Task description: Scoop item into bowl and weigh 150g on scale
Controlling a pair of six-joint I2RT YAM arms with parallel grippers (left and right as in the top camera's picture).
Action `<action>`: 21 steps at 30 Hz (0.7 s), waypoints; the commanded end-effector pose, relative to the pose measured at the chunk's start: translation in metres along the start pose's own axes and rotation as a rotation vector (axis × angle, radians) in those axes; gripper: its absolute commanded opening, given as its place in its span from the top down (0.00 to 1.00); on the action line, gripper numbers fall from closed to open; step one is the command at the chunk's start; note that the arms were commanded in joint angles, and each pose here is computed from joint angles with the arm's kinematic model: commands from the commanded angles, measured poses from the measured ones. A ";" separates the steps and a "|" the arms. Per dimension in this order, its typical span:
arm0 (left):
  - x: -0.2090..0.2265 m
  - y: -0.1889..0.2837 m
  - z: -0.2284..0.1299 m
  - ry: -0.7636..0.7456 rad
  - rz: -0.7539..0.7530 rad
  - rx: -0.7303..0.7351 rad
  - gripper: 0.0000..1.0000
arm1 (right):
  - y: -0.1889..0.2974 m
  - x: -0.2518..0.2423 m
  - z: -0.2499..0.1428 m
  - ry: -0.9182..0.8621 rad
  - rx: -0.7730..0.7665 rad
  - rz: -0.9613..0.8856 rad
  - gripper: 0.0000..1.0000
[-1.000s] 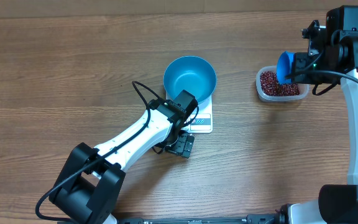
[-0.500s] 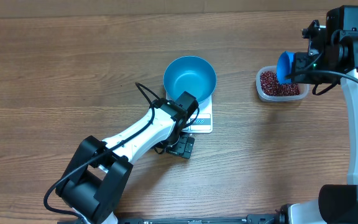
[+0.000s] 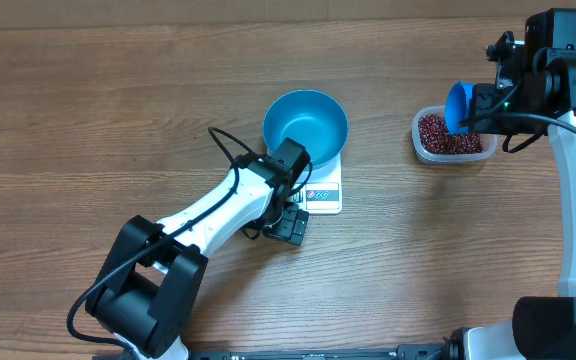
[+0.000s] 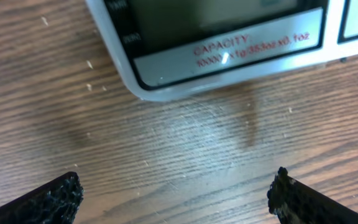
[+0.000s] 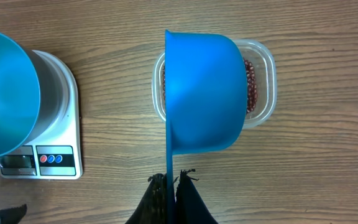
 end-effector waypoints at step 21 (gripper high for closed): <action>-0.006 0.001 -0.001 -0.084 -0.052 0.028 0.00 | -0.003 0.000 -0.001 -0.002 0.011 0.010 0.96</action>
Point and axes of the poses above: each gripper's point midway between its finger pads, its own y axis back along the fingers, its own x axis along the line the jaws close on, z = x × y, the point moved 6 cm from there along y, back along the fingers, and after that the axes turned 12 degrees about y, right-handed, at the moved point
